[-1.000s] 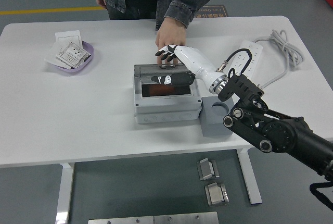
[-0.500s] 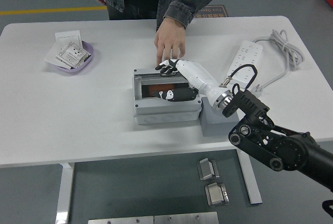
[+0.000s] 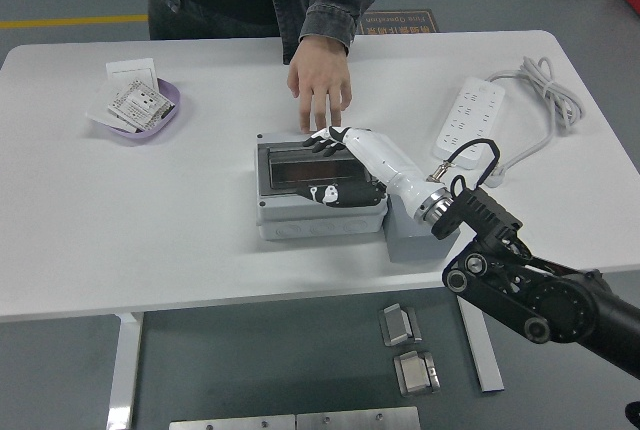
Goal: Pick up the cylinder from the cube,place it in the box,flap close box
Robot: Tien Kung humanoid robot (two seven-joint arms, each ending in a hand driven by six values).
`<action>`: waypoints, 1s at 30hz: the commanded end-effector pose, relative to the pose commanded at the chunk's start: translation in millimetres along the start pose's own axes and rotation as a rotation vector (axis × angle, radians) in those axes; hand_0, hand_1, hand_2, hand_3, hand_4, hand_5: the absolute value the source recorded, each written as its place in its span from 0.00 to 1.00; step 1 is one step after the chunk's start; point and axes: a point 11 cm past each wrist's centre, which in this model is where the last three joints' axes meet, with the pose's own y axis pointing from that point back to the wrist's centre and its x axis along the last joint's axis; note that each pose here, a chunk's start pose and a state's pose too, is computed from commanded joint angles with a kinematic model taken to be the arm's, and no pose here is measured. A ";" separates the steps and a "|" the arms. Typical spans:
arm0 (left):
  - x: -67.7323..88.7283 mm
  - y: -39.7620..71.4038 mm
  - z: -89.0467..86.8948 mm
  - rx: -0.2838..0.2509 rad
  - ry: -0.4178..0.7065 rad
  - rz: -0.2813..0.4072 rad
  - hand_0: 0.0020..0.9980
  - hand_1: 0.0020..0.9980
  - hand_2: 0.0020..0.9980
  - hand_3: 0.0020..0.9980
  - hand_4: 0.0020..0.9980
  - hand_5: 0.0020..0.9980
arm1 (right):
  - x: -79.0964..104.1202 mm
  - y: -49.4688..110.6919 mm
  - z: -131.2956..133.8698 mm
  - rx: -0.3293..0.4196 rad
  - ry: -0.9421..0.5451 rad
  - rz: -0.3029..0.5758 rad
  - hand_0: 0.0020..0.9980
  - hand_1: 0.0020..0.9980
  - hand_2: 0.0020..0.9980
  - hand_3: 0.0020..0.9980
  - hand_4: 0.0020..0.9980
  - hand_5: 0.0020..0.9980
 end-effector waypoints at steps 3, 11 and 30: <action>-0.1 0.0 -0.3 0.001 0.000 0.000 0.70 0.75 0.71 0.74 0.71 0.29 | -3.2 2.5 0.8 -0.003 -0.010 -0.002 0.69 0.61 0.68 0.75 0.92 0.55; 0.8 -0.1 -0.7 0.006 0.000 0.002 0.70 0.75 0.71 0.74 0.71 0.29 | 13.3 6.9 10.4 -0.031 -0.006 0.052 0.69 0.61 0.68 0.75 0.92 0.55; 0.7 -2.5 -14.5 0.037 0.004 0.000 0.70 0.75 0.71 0.74 0.71 0.29 | 66.1 66.8 38.1 -0.106 -0.207 0.359 0.69 0.60 0.68 0.74 0.91 0.56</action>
